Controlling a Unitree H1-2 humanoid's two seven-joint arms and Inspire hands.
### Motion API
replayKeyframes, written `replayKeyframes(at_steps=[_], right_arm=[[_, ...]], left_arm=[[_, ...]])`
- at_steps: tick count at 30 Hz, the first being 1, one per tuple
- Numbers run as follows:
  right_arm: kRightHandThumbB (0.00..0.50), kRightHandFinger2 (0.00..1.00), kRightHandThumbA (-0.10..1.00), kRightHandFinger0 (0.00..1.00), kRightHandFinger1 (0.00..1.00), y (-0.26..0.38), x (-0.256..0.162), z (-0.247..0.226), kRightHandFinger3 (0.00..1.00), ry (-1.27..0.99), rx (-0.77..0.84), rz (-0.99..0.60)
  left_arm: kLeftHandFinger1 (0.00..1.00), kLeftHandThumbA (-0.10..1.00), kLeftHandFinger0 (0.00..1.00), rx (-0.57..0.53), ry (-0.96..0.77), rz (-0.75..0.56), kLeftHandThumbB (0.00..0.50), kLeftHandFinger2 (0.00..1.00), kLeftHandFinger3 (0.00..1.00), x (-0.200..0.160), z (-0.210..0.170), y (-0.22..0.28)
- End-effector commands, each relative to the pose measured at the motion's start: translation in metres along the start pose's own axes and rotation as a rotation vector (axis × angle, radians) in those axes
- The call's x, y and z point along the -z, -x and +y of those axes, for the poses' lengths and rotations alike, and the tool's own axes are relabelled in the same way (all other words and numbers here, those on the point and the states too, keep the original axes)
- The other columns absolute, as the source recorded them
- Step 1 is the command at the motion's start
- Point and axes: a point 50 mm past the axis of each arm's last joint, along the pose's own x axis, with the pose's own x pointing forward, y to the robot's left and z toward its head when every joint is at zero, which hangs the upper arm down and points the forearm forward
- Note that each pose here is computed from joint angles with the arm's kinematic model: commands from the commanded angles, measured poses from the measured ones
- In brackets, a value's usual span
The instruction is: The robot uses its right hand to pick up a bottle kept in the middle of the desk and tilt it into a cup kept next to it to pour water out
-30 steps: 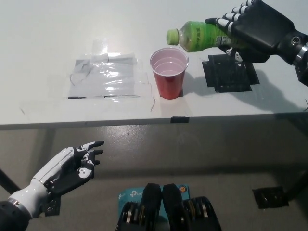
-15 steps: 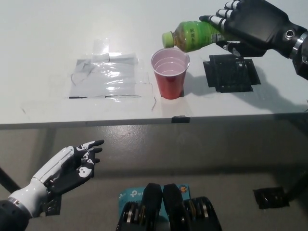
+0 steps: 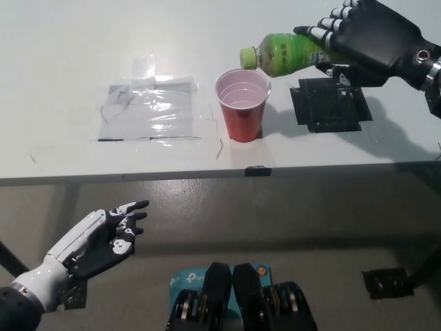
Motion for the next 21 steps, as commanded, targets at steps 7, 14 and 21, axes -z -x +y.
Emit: replayKeyframes(at_steps=[7,14,21], right_arm=[[0.272,0.0,-0.06,0.0,0.0,-0.003,0.002,-0.008,0.36,-0.21,0.135,0.161],[0.195,0.03,-0.1,0.0,0.0,0.005,-0.015,0.017,0.4,-0.443,0.2,0.308],[0.171,0.02,-0.1,0.0,0.0,0.004,-0.039,0.04,0.38,-0.632,0.24,0.385]], left_arm=[[0.94,0.71,0.88,-0.006,-0.019,-0.042,0.001,1.0,1.0,-0.006,0.003,0.008],[0.95,0.7,0.89,-0.007,-0.014,-0.038,0.0,1.0,1.0,-0.002,0.001,0.011],[0.94,0.67,0.88,-0.012,-0.006,-0.039,0.0,1.0,1.0,-0.001,0.0,0.013]])
